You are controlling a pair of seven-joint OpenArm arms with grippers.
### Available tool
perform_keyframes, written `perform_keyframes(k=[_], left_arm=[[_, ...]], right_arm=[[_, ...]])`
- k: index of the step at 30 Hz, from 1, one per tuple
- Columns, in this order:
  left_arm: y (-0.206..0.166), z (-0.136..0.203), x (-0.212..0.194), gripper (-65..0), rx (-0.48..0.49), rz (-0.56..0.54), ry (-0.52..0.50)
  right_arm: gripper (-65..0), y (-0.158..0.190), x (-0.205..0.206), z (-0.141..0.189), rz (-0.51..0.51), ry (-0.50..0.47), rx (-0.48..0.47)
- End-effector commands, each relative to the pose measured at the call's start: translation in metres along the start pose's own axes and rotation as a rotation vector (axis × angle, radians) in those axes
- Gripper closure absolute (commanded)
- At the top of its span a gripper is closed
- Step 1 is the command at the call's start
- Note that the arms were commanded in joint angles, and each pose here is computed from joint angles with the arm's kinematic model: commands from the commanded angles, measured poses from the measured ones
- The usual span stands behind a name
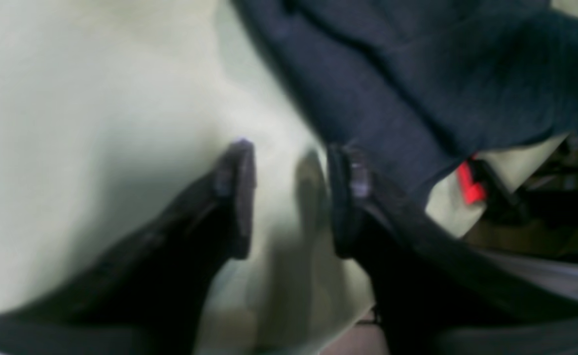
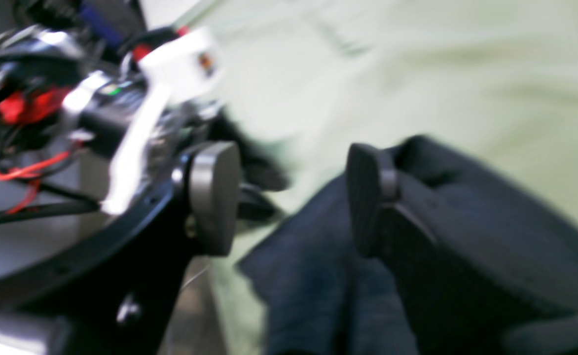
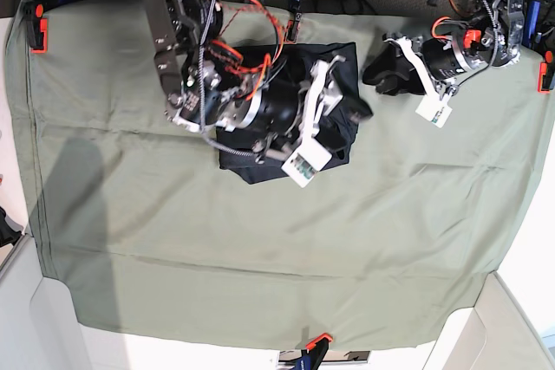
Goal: Fold the T-shirt properly
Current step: 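Release the right gripper and grasp the bundle's sides with both grippers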
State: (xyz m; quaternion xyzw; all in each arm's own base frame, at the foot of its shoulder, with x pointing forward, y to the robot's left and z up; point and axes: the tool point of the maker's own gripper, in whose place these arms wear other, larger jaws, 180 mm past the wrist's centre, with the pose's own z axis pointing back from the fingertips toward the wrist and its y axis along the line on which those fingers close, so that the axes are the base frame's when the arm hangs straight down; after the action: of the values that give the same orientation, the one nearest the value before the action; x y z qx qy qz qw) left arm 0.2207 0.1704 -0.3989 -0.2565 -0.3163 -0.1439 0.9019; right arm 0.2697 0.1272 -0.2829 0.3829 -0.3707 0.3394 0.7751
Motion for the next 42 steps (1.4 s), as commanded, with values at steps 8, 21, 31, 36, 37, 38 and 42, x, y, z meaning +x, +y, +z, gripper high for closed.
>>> perform_keyframes(k=[8,21,31,36,37,38,42], left_arm=[[-0.022,0.021,0.049,-9.0,-0.032,-0.143,-0.088],[-0.114,-0.003,0.098,-9.0,-0.192,-0.367,-0.216],[-0.141,-0.04,0.066,-9.0,-0.225,-0.47,-0.087],[-0.106,-0.038,0.053,-9.0,-0.149,-0.472,-0.014],[-0.099,-0.035,0.052,-9.0,-0.132,-0.479,-0.005],[-0.092,-0.031,0.051,-9.0,-0.12,-0.483,0.007],[-0.074,-0.014,0.043,-9.0,-0.111,-0.463,0.042]], right_arm=[[-15.2,-0.063,0.035,0.038,-0.038,-0.144,-0.169],[0.0,-0.17,-0.02,0.117,-0.047,-0.006,-0.534],[0.0,-0.188,-0.042,0.123,-0.173,-0.023,-0.527],[0.0,-0.188,-0.041,0.123,-0.173,-0.024,-0.526],[0.0,-0.188,-0.041,0.123,-0.173,-0.024,-0.526],[0.0,-0.188,-0.042,0.123,-0.173,-0.023,-0.527],[0.0,-0.188,-0.041,0.123,-0.172,-0.028,-0.527]])
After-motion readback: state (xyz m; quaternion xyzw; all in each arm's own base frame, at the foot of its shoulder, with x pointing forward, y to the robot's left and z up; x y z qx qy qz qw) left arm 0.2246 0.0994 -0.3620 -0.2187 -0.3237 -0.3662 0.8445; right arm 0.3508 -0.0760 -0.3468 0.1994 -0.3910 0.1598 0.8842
